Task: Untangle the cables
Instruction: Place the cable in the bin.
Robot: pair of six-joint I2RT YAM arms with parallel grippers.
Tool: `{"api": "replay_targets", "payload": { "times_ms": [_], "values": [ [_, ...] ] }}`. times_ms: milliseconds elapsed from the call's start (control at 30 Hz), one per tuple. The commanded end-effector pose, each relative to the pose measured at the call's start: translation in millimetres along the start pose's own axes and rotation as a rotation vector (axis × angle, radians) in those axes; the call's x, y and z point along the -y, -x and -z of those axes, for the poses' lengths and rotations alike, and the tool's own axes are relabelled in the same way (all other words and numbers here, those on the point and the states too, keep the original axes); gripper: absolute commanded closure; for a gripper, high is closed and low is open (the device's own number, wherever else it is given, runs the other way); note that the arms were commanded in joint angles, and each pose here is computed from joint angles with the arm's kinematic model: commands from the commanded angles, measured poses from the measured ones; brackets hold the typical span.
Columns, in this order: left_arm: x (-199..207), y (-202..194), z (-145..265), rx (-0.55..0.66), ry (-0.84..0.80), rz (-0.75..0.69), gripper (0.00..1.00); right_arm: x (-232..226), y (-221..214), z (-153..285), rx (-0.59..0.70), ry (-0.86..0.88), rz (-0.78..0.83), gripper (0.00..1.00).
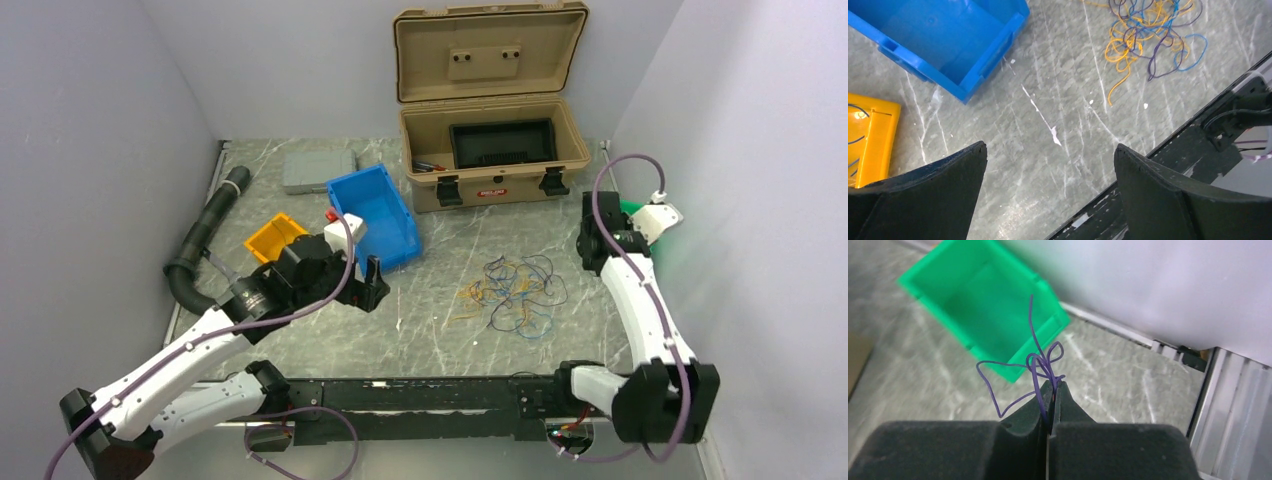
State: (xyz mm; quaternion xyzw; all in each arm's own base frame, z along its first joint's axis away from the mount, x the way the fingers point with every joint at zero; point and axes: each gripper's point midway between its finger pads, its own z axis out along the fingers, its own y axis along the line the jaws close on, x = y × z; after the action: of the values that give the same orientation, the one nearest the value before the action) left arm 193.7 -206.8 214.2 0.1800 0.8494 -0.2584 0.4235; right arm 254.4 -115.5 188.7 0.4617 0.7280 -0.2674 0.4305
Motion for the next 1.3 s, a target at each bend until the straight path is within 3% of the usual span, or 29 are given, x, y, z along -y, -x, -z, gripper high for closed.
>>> {"api": "replay_targets", "payload": {
  "times_ms": [0,100,233,600,733,767,833,867,933,1100,1267],
  "values": [
    [8.9,17.0,0.4,0.122,-0.071,-0.05,0.01,0.5,19.2,-38.3,0.037,-0.076,-0.082,1.0],
    [20.6,21.1,5.4,0.166,-0.145,-0.066,0.01,-13.3,25.3,-58.3,0.041,-0.085,-0.068,1.0],
    [15.6,19.4,5.6,0.156,-0.117,-0.067,0.01,-39.0,30.8,-87.9,0.04,-0.088,0.006,1.0],
    [18.1,22.7,11.1,0.116,-0.113,-0.076,0.01,-78.2,5.3,-161.9,-0.05,-0.163,0.099,1.0],
    [27.8,26.7,14.0,0.113,-0.155,-0.051,0.01,-89.1,-2.1,-185.0,-0.078,-0.113,0.122,1.0],
    [31.1,27.7,14.8,0.107,-0.168,-0.044,0.02,-94.2,-4.3,-187.8,-0.092,-0.091,0.136,0.89],
    [36.0,29.3,16.3,0.098,-0.187,-0.032,0.02,-97.4,-6.9,-187.7,-0.123,-0.081,0.152,0.39],
    [37.6,30.0,16.9,0.095,-0.194,-0.026,0.02,-96.9,-5.0,-184.6,-0.128,-0.076,0.155,0.24],
    [38.9,31.9,18.0,0.095,-0.197,-0.024,0.02,-93.1,8.2,-173.1,-0.104,-0.06,0.139,0.2],
    [36.6,33.7,19.2,0.088,-0.176,-0.015,0.02,-79.9,53.9,-127.8,-0.026,0.027,0.098,0.2],
    [38.1,35.4,21.5,0.082,-0.176,0.001,0.02,-80.5,51.9,-83.0,-0.069,0.23,0.087,0.17]
  ]
}}
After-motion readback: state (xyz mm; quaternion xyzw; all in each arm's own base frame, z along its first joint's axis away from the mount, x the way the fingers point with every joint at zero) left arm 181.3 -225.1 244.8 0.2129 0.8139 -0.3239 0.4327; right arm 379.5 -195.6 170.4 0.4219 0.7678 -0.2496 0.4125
